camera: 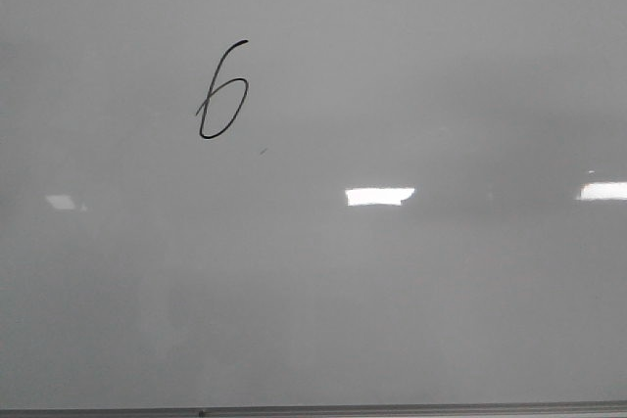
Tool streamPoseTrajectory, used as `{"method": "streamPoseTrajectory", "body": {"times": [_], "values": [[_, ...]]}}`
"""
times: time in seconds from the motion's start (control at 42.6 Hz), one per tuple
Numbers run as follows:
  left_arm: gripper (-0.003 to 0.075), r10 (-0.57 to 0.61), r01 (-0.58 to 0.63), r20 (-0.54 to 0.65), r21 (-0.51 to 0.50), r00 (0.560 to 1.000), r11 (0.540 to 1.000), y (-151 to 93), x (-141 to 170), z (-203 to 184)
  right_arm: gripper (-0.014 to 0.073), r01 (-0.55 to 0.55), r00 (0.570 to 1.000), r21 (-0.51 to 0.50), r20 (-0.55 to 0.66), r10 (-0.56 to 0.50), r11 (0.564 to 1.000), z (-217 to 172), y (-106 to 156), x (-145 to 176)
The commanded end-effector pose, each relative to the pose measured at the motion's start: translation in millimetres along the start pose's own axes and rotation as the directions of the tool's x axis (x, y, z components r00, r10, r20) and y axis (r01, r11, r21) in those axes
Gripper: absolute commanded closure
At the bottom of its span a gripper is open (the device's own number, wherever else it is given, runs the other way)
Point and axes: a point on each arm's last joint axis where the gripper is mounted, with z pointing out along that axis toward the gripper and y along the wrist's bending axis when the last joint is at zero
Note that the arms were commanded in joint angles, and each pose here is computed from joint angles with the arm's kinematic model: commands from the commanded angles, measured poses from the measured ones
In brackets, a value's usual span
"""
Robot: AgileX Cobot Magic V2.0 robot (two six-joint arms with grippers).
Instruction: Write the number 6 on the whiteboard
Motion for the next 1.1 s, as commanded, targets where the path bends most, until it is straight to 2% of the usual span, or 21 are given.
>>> {"method": "streamPoseTrajectory", "body": {"times": [0.0, 0.094, 0.164, 0.54, 0.844, 0.915, 0.962, 1.079], "values": [[0.0661, -0.117, 0.134, 0.135, -0.127, 0.984, 0.983, 22, -3, 2, 0.0107, -0.017, 0.994, 0.05, 0.11, 0.011, 0.999, -6, -4, -10], [0.0661, -0.227, 0.264, 0.199, -0.184, 0.953, 0.947, 35, 8, 13, 0.0107, -0.017, 0.994, 0.051, 0.113, 0.011, 0.999, -6, -4, -10], [0.0661, -0.269, 0.317, 0.23, -0.206, 0.935, 0.926, 41, 12, 22, 0.0107, -0.018, 0.993, 0.051, 0.113, 0.012, 0.999, -6, -4, -10], [0.0656, -0.285, 0.319, 0.163, -0.247, 0.945, 0.915, 63, 12, 97, 0.0107, -0.018, 0.994, 0.05, 0.112, 0.012, 0.999, -6, -4, -10], [0.0653, -0.294, 0.31, 0.098, -0.25, 0.951, 0.917, 76, 6, 142, 0.0107, -0.018, 0.994, 0.049, 0.11, 0.012, 0.999, -6, -4, -10], [0.0622, -0.295, 0.31, 0.094, -0.249, 0.951, 0.918, 78, 4, 148, 0.0107, -0.017, 0.994, 0.048, 0.108, 0.012, 0.999, -6, -4, -9], [0.0575, -0.294, 0.31, 0.098, -0.25, 0.951, 0.917, 79, 2, 148, 0.0107, -0.017, 0.994, 0.047, 0.104, 0.012, 0.999, -6, -4, -9], [0.0411, -0.295, 0.31, 0.097, -0.249, 0.951, 0.917, 79, 2, 149, 0.0107, -0.017, 0.995, 0.045, 0.101, 0.012, 0.999, -6, -3, -9]]}}
